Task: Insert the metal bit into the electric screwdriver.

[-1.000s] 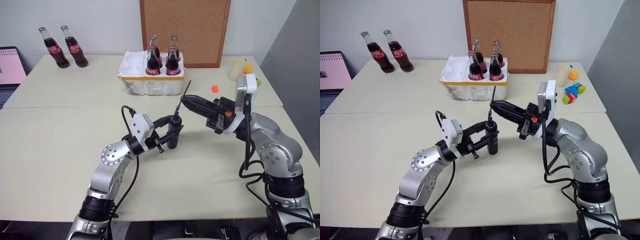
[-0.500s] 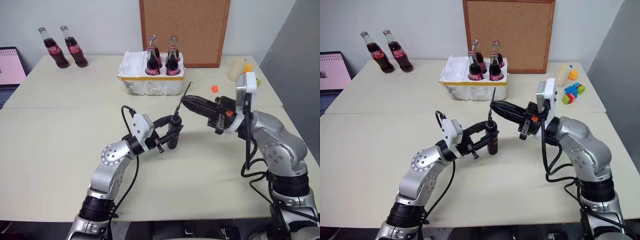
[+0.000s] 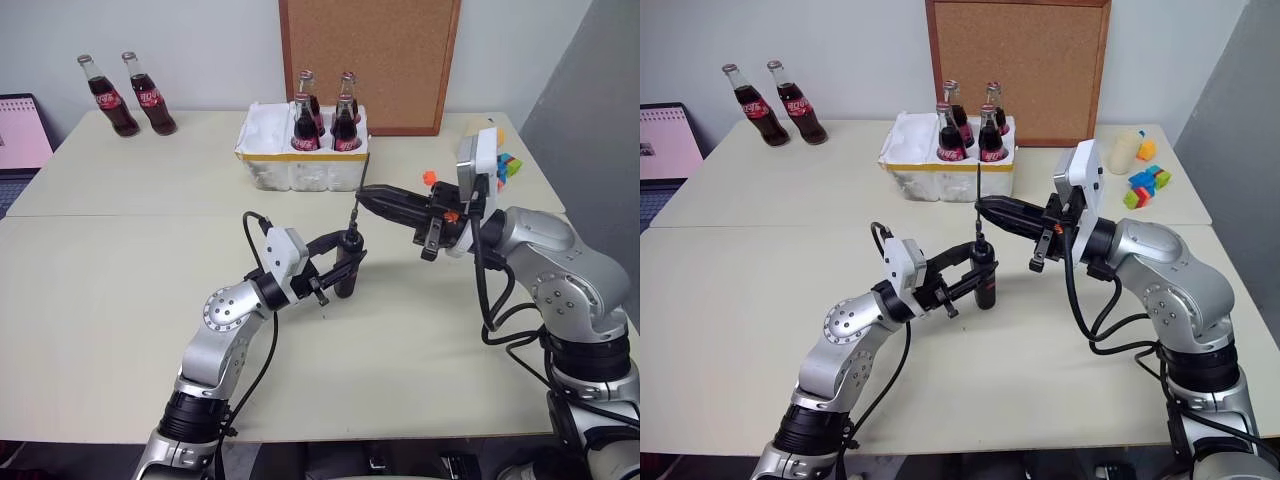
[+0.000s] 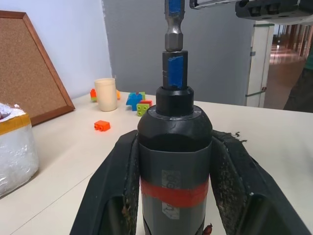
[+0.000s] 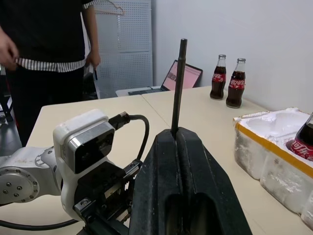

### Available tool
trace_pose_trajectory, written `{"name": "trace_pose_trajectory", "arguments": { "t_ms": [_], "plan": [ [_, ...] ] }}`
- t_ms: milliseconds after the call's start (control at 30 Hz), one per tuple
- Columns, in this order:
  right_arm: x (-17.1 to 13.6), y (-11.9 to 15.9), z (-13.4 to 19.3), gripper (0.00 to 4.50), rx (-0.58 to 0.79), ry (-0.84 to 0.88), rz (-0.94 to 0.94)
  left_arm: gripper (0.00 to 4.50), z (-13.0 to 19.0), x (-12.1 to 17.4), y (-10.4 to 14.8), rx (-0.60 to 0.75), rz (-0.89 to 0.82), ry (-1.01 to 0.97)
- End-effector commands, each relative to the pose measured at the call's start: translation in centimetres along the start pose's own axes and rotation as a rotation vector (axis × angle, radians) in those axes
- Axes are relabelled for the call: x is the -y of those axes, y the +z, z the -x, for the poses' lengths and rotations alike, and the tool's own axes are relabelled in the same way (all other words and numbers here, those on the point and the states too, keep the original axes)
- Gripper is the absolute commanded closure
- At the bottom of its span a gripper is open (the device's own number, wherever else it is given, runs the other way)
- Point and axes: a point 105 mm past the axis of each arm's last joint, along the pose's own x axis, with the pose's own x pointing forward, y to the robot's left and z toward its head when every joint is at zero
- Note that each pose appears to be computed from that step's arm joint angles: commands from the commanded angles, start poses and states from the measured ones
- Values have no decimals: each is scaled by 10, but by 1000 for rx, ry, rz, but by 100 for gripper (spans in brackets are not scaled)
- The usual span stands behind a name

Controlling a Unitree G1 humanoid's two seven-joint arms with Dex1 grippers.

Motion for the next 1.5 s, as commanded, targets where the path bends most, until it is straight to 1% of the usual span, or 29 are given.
{"name": "trace_pose_trajectory", "arguments": {
  "t_ms": [33, 600, 700, 833, 933, 1167, 1367, 1500],
  "plan": [
    [-4, -2, -1, 450, -18, 18, -46, 286, 1, 1, -6, -24, 3, -7],
    [-1, 2, 5, 450, -54, 17, -35, 286, 2, 1, -7, -28, 1, -10],
    [-1, 7, 3, 450, -32, 11, -34, 286, 2, 2, -7, -29, 0, -12],
    [1, 20, -1, 450, 26, -5, -30, 286, 1, 3, -7, -29, 0, -15],
    [2, 24, -3, 450, 34, -10, -22, 286, 1, 3, -7, -31, -2, -19],
    [3, 26, -3, 450, 19, -12, -9, 286, 2, 4, -8, -32, -4, -23],
    [0, 23, 0, 450, -22, 3, -9, 286, 2, 3, -8, -31, -4, -23],
    [-1, 28, 3, 450, -34, -2, -3, 286, 1, 3, -8, -29, -4, -21]
  ]
}}
